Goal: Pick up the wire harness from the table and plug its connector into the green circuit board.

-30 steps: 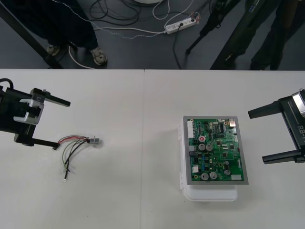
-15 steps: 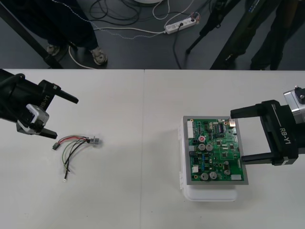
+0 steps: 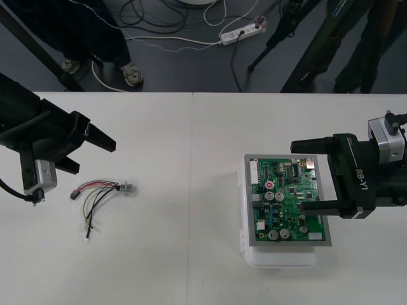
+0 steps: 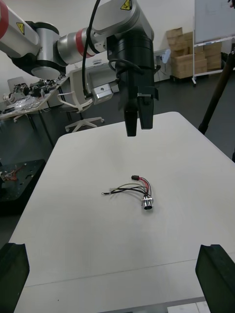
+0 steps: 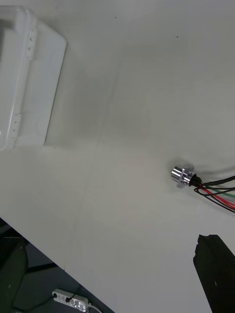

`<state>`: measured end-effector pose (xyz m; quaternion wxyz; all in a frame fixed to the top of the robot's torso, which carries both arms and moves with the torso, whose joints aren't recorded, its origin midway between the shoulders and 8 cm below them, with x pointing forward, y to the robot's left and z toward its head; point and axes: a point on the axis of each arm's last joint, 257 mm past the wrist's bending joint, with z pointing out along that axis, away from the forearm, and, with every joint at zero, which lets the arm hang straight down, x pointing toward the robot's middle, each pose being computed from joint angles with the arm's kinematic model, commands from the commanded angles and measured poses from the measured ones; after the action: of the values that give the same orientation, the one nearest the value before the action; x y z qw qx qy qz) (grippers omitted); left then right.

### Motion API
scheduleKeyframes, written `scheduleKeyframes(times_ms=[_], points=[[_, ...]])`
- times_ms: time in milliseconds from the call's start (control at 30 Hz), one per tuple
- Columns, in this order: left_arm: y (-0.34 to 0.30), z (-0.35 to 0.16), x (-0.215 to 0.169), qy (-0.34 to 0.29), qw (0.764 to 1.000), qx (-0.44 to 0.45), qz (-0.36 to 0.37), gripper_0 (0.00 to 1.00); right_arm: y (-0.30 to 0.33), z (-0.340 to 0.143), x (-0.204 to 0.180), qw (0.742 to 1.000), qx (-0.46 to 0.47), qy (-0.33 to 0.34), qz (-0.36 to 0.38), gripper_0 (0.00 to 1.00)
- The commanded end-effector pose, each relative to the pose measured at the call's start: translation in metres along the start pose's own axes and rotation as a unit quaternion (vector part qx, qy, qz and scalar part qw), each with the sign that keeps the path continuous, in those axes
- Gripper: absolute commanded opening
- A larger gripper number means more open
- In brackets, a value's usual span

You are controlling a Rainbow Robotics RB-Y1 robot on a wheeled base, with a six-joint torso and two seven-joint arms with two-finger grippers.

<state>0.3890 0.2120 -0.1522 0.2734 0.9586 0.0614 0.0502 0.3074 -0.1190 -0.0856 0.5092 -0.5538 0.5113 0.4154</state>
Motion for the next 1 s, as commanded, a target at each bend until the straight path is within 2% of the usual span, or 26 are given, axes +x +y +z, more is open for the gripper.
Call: scheduleKeyframes(times_ms=[33, 367, 567, 867, 933, 1000], points=[[-0.007, -0.018, 0.006, 0.002, 0.993, 0.05, 0.109, 1.0, -0.005, 0.003, -0.016, 0.999, 0.008, -0.031, -0.02, 1.0], [0.001, -0.013, 0.018, 0.011, 0.964, 0.06, 0.259, 1.0, -0.008, 0.006, -0.021, 0.998, 0.025, -0.061, -0.026, 1.0], [-0.001, 0.0, 0.026, 0.011, 0.926, 0.085, 0.366, 1.0, -0.01, 0.005, -0.022, 0.996, 0.032, -0.064, -0.062, 1.0], [0.008, 0.018, 0.041, 0.018, 0.833, 0.135, 0.536, 1.0, -0.026, 0.002, -0.02, 0.989, 0.043, -0.082, -0.111, 1.0], [0.015, 0.023, 0.045, 0.023, 0.802, 0.145, 0.579, 1.0, -0.027, 0.002, -0.022, 0.989, 0.042, -0.082, -0.117, 1.0], [0.018, 0.027, 0.049, 0.028, 0.781, 0.152, 0.605, 1.0, -0.028, 0.002, -0.024, 0.989, 0.041, -0.083, -0.115, 1.0]])
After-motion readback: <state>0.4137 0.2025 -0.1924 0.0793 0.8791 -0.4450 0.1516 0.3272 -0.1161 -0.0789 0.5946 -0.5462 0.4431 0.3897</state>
